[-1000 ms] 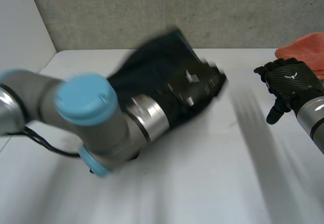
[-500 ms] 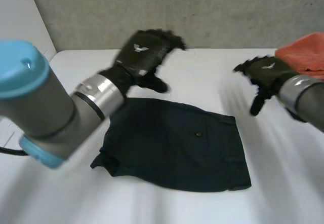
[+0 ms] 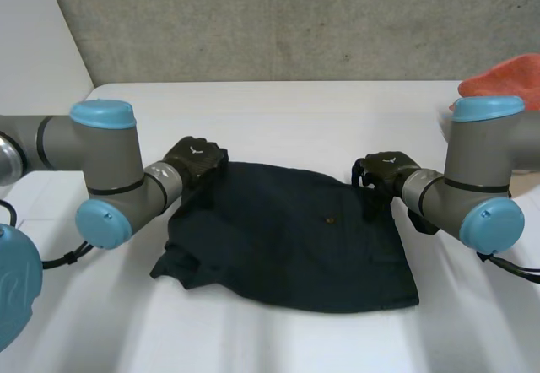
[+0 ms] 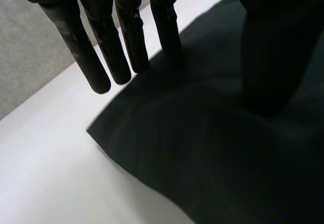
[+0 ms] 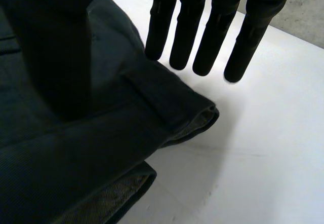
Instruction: Fold the laundry.
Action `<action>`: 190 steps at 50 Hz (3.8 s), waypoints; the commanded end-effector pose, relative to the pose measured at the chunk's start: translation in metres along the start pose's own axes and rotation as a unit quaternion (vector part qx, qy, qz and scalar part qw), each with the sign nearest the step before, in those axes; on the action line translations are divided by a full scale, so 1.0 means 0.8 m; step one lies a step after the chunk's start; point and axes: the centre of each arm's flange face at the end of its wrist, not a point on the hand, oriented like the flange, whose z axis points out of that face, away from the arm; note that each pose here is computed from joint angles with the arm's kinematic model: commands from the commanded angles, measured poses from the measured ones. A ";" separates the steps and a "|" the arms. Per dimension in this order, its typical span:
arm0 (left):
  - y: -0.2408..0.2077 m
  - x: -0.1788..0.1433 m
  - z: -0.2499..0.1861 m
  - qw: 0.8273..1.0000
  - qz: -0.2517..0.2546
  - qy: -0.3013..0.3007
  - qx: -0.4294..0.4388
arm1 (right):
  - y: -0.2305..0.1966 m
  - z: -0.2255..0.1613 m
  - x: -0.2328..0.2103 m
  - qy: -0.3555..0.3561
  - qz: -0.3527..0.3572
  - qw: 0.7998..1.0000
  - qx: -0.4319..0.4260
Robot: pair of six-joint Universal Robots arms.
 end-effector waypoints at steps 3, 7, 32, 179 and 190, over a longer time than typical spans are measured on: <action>-0.005 -0.002 0.010 1.000 0.019 -0.005 0.012 | -0.011 0.014 -0.002 0.002 -0.016 0.999 0.035; -0.034 -0.018 0.019 0.997 0.032 -0.034 0.064 | -0.026 0.023 -0.007 0.006 -0.036 0.997 0.063; -0.279 -0.105 -0.106 0.846 0.037 -0.206 0.491 | -0.283 -0.074 0.029 0.122 -0.128 0.842 0.510; -0.062 0.014 -0.061 0.969 0.099 -0.162 0.160 | 0.012 -0.071 -0.021 0.001 -0.097 0.995 0.015; -0.063 0.014 -0.071 0.971 0.094 -0.165 0.145 | 0.011 -0.077 0.028 0.140 -0.169 0.975 0.025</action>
